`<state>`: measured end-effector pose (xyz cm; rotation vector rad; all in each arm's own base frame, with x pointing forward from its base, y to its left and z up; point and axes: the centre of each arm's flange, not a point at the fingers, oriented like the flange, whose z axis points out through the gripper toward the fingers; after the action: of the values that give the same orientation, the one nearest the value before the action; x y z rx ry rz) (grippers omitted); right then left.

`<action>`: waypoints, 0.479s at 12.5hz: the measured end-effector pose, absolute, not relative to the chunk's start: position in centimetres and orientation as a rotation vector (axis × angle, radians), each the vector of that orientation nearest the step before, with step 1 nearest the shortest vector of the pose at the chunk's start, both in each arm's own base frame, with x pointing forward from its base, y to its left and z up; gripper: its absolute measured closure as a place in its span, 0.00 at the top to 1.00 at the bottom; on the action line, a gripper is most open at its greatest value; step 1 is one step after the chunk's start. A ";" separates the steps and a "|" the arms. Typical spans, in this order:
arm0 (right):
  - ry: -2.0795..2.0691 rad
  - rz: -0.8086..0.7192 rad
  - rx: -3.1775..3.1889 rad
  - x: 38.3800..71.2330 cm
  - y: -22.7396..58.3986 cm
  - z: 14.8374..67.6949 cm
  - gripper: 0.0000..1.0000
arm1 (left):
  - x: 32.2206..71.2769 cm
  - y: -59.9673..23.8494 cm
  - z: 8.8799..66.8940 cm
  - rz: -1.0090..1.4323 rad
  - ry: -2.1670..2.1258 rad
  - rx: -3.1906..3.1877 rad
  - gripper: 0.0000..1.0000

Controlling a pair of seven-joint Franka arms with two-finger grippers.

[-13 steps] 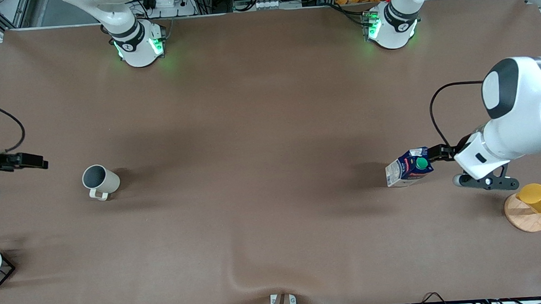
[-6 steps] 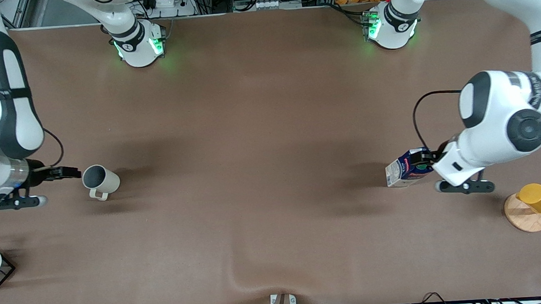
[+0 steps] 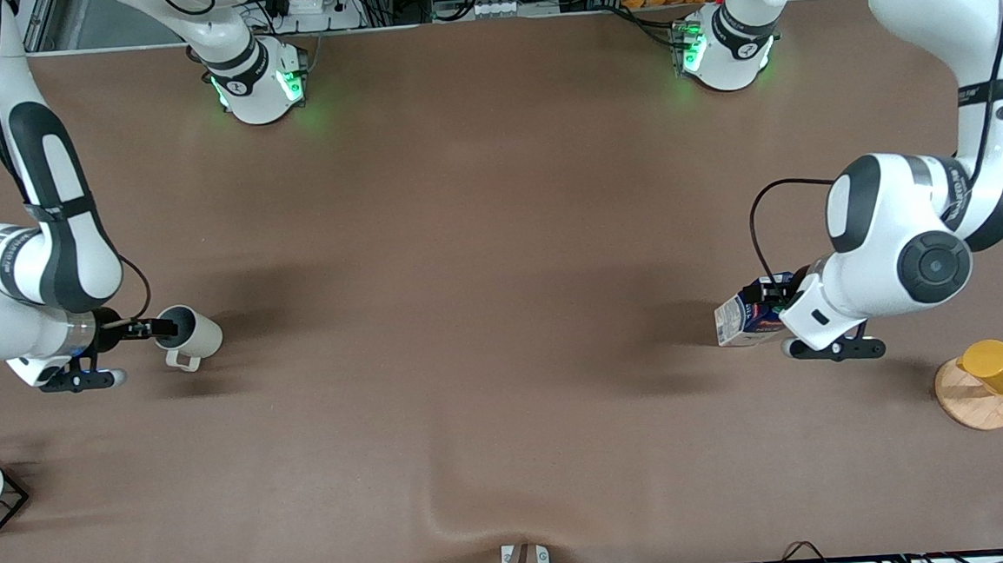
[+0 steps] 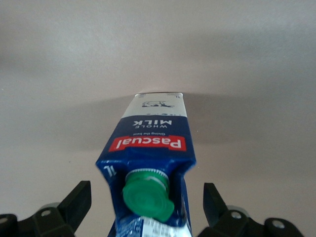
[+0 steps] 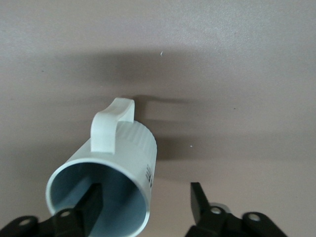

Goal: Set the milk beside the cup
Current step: 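Lift the mug with the right gripper while the left gripper holds the milk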

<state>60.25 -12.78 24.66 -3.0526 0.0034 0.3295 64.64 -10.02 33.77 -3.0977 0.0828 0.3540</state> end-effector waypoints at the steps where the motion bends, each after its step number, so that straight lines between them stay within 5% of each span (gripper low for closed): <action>1: 0.004 0.328 -3.053 60.2 -12.8 24.6 0.61 | 64.6 -10.0 33.1 0.369 0.081 -3.095 1.00; 3: 0.008 0.323 -3.049 60.3 -12.7 24.6 0.35 | 64.6 -10.0 32.3 0.388 0.066 -3.091 0.92; 6: 0.004 0.300 -3.049 60.7 -12.5 25.3 0.04 | 64.6 -10.1 31.8 0.399 0.011 -3.085 0.55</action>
<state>60.71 -12.49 25.32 -3.0491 0.0041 0.3005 64.63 -10.14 31.81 -3.0846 0.0109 0.3986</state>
